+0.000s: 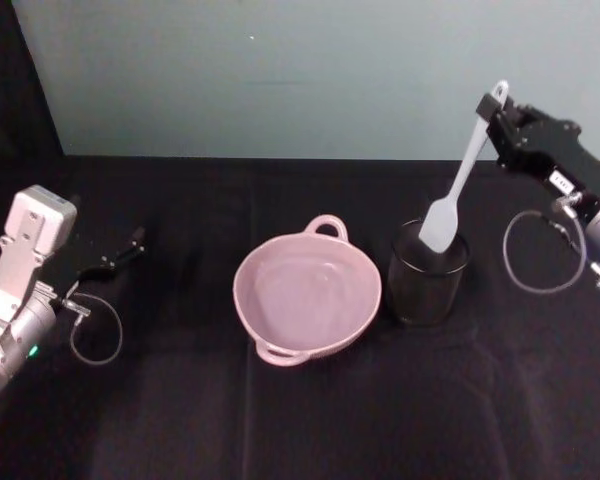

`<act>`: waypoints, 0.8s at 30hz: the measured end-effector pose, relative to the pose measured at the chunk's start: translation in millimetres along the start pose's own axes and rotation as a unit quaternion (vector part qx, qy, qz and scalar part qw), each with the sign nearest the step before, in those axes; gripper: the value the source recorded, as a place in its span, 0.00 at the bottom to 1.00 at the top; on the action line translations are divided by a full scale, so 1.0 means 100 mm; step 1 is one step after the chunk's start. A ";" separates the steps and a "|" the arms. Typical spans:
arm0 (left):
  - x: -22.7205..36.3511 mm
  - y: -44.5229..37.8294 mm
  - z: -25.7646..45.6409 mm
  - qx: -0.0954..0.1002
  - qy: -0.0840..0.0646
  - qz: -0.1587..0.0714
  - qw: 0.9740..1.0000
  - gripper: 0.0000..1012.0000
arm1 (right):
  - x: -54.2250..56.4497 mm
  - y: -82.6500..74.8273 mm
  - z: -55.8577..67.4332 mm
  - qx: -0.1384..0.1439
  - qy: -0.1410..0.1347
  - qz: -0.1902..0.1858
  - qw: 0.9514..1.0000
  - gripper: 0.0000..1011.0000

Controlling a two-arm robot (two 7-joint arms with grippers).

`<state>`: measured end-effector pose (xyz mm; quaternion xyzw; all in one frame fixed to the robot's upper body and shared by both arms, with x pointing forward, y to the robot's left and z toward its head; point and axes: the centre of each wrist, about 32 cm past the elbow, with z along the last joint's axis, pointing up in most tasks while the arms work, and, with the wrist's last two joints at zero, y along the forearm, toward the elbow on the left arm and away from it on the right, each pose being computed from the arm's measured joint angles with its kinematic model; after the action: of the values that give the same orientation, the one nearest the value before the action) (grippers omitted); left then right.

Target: Use the one hand to pick up the spoon and stir the clear water in the bowl.

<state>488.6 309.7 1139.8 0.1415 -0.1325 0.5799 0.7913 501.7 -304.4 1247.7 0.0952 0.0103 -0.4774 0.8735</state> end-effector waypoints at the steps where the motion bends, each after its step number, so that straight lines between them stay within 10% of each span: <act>1: 0.000 0.000 0.000 0.000 0.000 0.000 1.000 1.00 | 0.00 0.00 0.00 0.000 0.000 0.000 1.000 0.11; 16: 0.000 0.000 0.000 0.000 0.000 0.000 1.000 1.00 | 0.15 0.11 -0.65 -0.033 0.094 -0.013 0.995 0.11; 24: 0.000 0.000 0.000 0.000 0.000 0.000 1.000 1.00 | 0.19 0.09 -0.75 -0.029 0.128 -0.020 0.991 0.11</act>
<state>488.6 309.7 1139.8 0.1415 -0.1325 0.5799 0.7913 525.0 -302.0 1173.5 0.1301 0.1380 -0.4783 0.8575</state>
